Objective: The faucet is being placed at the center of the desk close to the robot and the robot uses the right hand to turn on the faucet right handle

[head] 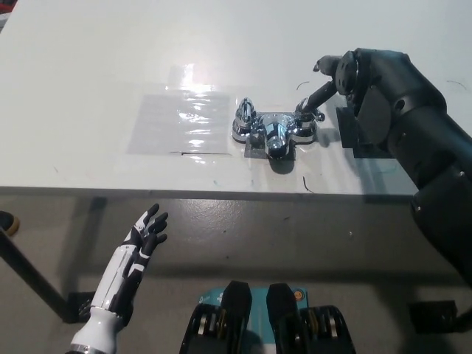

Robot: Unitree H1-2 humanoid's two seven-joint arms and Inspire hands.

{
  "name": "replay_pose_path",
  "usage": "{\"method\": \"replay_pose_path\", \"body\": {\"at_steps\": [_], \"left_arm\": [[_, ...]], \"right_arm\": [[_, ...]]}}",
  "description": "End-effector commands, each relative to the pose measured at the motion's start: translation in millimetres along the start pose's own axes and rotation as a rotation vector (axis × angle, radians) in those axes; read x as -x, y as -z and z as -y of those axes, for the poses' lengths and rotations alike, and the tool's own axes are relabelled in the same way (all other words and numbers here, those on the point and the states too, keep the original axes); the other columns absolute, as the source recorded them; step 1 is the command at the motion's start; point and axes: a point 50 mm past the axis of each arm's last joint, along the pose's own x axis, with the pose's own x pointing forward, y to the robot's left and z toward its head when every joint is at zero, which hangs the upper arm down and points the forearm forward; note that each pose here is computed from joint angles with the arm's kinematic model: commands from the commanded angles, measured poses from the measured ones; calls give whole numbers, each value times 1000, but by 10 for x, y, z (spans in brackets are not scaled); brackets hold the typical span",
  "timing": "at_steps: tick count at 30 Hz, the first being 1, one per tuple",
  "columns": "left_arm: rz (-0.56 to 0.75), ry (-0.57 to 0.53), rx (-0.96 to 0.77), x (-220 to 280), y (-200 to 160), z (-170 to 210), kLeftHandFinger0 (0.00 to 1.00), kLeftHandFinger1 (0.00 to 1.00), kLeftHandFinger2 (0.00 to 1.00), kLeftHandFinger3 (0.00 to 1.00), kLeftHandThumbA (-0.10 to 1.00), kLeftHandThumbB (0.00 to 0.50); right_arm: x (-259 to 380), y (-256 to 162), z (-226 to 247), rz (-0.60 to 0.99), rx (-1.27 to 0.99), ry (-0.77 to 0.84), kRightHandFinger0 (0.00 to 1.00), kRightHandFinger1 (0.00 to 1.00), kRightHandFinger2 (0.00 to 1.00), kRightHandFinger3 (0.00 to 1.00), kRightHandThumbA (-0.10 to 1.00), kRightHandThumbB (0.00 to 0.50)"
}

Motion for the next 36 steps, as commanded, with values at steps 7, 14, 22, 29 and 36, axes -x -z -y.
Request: {"method": "replay_pose_path", "body": {"at_steps": [7,14,22,29,36], "left_arm": [[56,16,-21,-85,-139,-56,1000,1000,1000,1000,907,106],[55,19,-25,-107,-154,-59,1000,1000,1000,1000,911,108],[56,18,-26,-142,-172,-74,1000,1000,1000,1000,908,122],[64,20,-31,-159,-179,-68,1000,1000,1000,1000,908,108],[66,18,-31,-163,-178,-74,1000,1000,1000,1000,915,111]], "right_arm": [[187,195,532,-98,94,-84,1000,1000,1000,1000,869,394],[183,313,497,-78,110,-195,1000,1000,1000,1000,826,458],[195,380,495,-69,180,-263,1000,1000,1000,1000,887,500],[192,418,511,-124,185,-229,1000,1000,1000,1000,870,426],[106,484,513,-131,102,176,1000,1000,1000,1000,719,419]]}}
